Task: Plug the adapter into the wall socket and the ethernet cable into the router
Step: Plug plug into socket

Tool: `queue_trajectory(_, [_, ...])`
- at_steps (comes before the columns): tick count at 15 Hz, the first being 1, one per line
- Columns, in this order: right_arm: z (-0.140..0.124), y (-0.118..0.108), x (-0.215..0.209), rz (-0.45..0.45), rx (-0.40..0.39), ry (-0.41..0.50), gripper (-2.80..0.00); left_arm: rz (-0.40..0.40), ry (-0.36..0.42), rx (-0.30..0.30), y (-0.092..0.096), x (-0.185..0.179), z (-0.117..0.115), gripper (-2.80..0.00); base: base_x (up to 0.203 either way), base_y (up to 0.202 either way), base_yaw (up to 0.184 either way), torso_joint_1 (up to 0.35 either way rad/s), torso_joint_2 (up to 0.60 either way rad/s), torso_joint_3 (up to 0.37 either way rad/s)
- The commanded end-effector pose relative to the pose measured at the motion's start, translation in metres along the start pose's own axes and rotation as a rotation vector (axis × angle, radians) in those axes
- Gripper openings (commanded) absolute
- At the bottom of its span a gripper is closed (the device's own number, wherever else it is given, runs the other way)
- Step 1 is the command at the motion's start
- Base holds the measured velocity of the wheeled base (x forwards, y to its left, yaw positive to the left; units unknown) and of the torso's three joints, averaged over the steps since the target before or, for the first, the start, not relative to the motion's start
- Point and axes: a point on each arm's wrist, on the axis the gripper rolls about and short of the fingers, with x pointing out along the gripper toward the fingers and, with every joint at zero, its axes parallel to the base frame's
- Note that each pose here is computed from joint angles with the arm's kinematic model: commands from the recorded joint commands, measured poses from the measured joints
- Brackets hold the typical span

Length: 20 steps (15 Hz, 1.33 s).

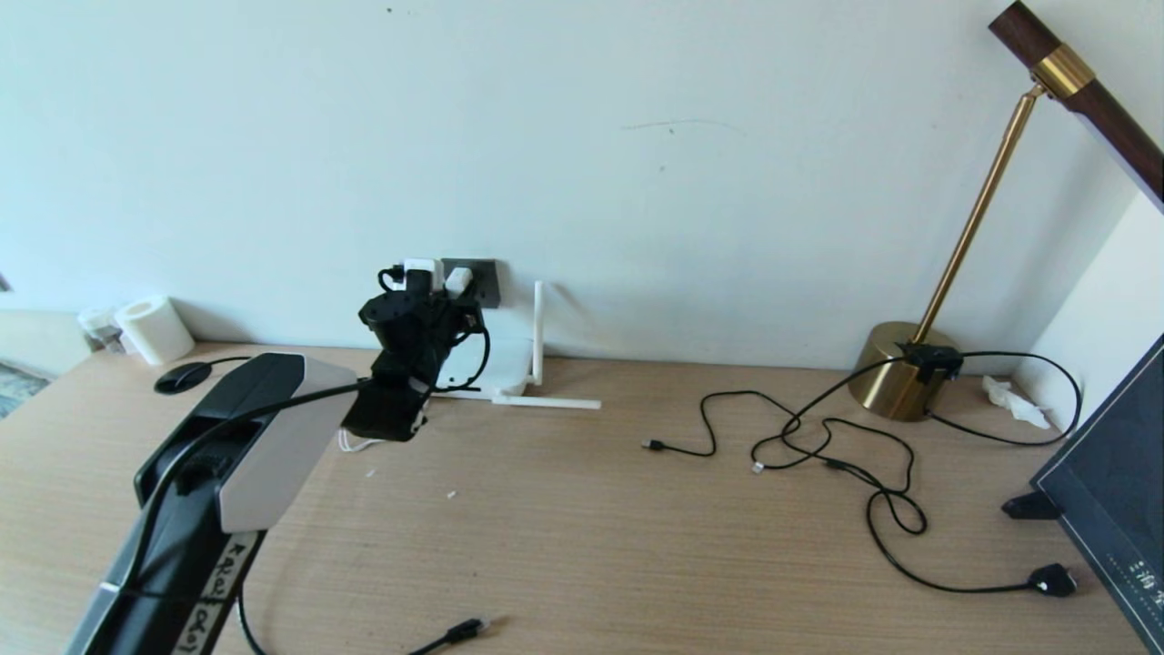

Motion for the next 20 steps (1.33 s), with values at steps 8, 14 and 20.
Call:
queue_trajectory(8, [0.0001,0.0,0.0001,0.0,0.001,0.001,0.0,0.019,0.011,0.0,-0.0026,0.0008,-0.0095,-2.8,0.0,0.0,0.0,0.0,0.0,0.0])
queue_trajectory(14, [0.0001,0.0,0.0001,0.0,0.001,0.001,0.0,0.018,0.023,0.001,-0.0028,0.0008,-0.0107,-2.8,0.0,0.0,0.0,0.0,0.0,0.0])
queue_trajectory(20, [0.0001,0.0,0.0001,0.0,0.001,0.001,0.0,0.021,0.017,0.001,-0.0018,0.0008,-0.0102,-2.8,0.0,0.0,0.0,0.0,0.0,0.0])
